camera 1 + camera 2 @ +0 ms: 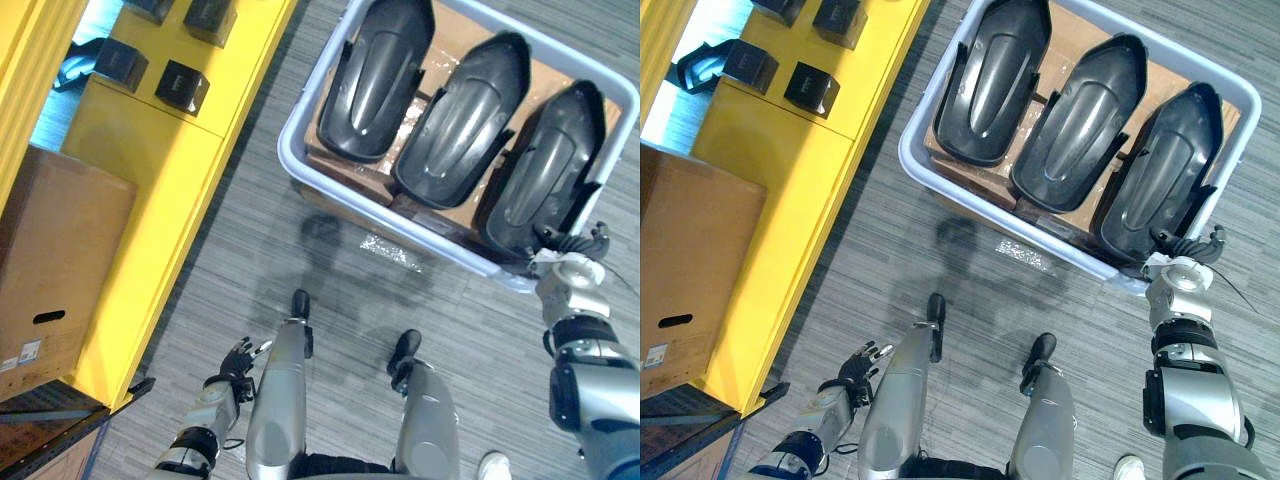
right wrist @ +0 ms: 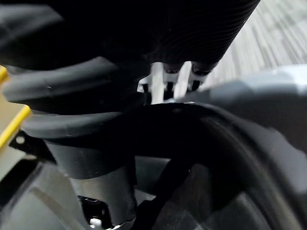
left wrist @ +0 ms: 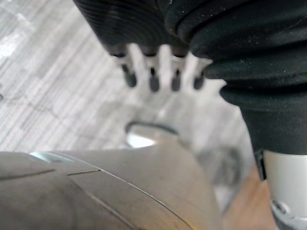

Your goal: Walk over and take plastic housings, then place them on the shelf

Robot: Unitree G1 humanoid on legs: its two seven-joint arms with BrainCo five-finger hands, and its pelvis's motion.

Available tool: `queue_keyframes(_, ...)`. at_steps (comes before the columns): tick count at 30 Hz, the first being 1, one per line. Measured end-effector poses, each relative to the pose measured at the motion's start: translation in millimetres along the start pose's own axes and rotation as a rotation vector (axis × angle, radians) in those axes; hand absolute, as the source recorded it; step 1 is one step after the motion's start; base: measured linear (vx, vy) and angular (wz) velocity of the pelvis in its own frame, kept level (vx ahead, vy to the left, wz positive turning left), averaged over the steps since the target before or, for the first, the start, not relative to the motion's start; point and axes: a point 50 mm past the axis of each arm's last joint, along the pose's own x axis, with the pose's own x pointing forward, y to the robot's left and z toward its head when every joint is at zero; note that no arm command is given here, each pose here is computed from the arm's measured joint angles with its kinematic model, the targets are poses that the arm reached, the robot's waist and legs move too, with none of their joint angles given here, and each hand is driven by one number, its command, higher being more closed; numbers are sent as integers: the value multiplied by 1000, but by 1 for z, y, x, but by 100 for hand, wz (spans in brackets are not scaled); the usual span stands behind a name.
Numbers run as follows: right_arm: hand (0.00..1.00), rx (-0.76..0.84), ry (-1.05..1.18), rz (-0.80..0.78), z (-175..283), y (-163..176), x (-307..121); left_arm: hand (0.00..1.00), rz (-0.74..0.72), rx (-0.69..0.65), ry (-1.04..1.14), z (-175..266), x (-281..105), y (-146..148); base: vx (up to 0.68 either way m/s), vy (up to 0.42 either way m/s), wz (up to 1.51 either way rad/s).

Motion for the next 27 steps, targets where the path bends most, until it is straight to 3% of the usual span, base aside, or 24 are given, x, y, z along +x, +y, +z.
queue_keyframes(7, 100, -157, -28, -86, 23, -26, 12, 0, -19, -35, -29, 3, 2, -9, -59, -38, 12)
queue_keyframes(16, 100, -376, -28, -138, 24, -24, 11, 0, -34, -45, -61, 6, 2, -13, 3, -47, 2)
queue_keyframes(23, 100, -446, -69, -140, 27, -19, 9, 0, -55, -68, -62, 2, 1, -19, 0, 0, 0)
queue_keyframes(27, 100, -472, -176, -126, 32, -7, 0, 0, -19, -193, -24, -16, -7, -5, 27, -12, -3)
